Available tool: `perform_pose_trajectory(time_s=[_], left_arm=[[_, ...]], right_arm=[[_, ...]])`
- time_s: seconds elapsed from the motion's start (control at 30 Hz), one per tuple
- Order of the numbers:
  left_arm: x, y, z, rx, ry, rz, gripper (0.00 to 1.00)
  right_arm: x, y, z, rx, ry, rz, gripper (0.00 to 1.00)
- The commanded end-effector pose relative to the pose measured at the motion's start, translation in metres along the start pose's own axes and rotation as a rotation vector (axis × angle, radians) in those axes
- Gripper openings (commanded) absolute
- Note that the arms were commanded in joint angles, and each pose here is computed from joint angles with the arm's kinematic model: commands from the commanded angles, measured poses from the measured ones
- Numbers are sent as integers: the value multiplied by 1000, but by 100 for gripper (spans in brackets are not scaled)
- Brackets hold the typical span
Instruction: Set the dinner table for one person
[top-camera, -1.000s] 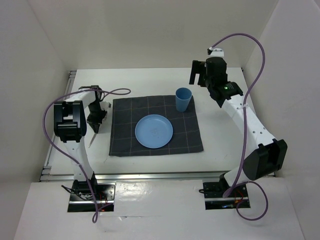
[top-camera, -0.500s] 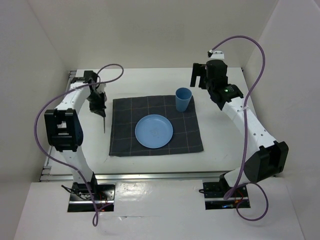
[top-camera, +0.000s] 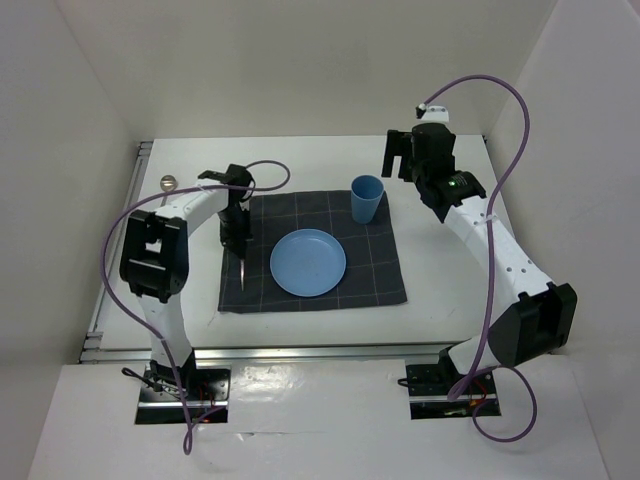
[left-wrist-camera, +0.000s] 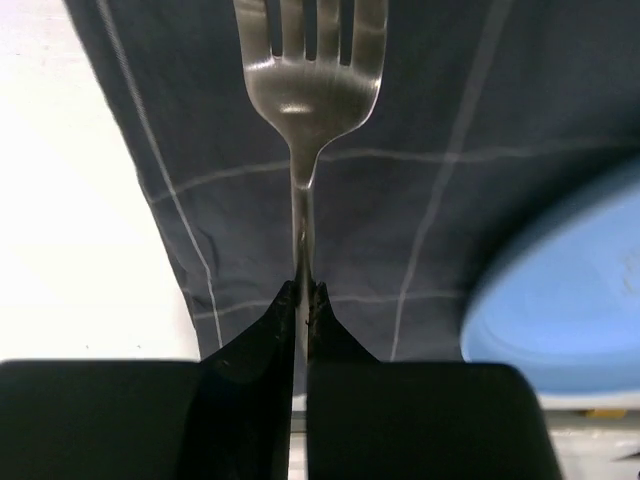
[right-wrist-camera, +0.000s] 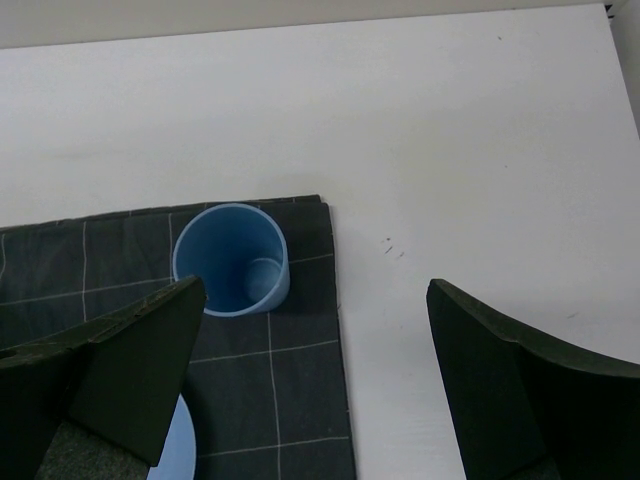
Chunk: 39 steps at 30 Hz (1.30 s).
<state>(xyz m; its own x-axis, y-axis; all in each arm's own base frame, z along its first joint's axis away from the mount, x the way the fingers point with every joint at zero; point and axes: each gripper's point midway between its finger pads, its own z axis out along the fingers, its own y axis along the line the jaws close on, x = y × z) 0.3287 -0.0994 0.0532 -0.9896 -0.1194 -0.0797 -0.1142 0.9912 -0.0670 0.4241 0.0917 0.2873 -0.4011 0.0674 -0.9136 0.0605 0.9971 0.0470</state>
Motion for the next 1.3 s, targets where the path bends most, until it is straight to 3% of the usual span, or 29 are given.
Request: perform_pose_trajectory(time_s=[0.0,0.23,0.53,0.57,0.6,0.7,0.73,0.8,0.93,1.1,1.23,1.27], left_arm=[[-5,9,4,-61,4,-65,0],[-1,-4,35,0,69,-5,0],[-4,2,37,-26,62,34,0],[-3,0,37,-17,65,34,3],[-1,-3,39,5,82,47,16],[-1,-5,37,19,86,65,42],[-2,-3,37,9,83,66,56],[-7,-3,33,4,70,76,62],[-11,-3,15,3,45,100,64],[-41,21,-37,-56,-123,157,64],[-113,55,-98,-153,-494,271,73],[-130,87,-113,-271,-560,239,76]], right_arm=[[-14,-5,-12,25,-41,21,100],[-12,-9,-13,45,-36,18,100],[-10,-7,-7,48,-25,14,100],[-10,-7,-7,48,-25,14,100],[-10,-7,-7,48,-25,14,100],[-9,-5,-7,37,-22,14,100],[-9,-5,-7,37,-22,14,100],[-5,-4,-6,30,-12,10,100],[-5,-2,-6,19,-10,20,100],[-10,16,-16,-46,-12,31,100],[-3,30,-13,-100,15,42,100],[3,38,-7,-130,33,39,100]])
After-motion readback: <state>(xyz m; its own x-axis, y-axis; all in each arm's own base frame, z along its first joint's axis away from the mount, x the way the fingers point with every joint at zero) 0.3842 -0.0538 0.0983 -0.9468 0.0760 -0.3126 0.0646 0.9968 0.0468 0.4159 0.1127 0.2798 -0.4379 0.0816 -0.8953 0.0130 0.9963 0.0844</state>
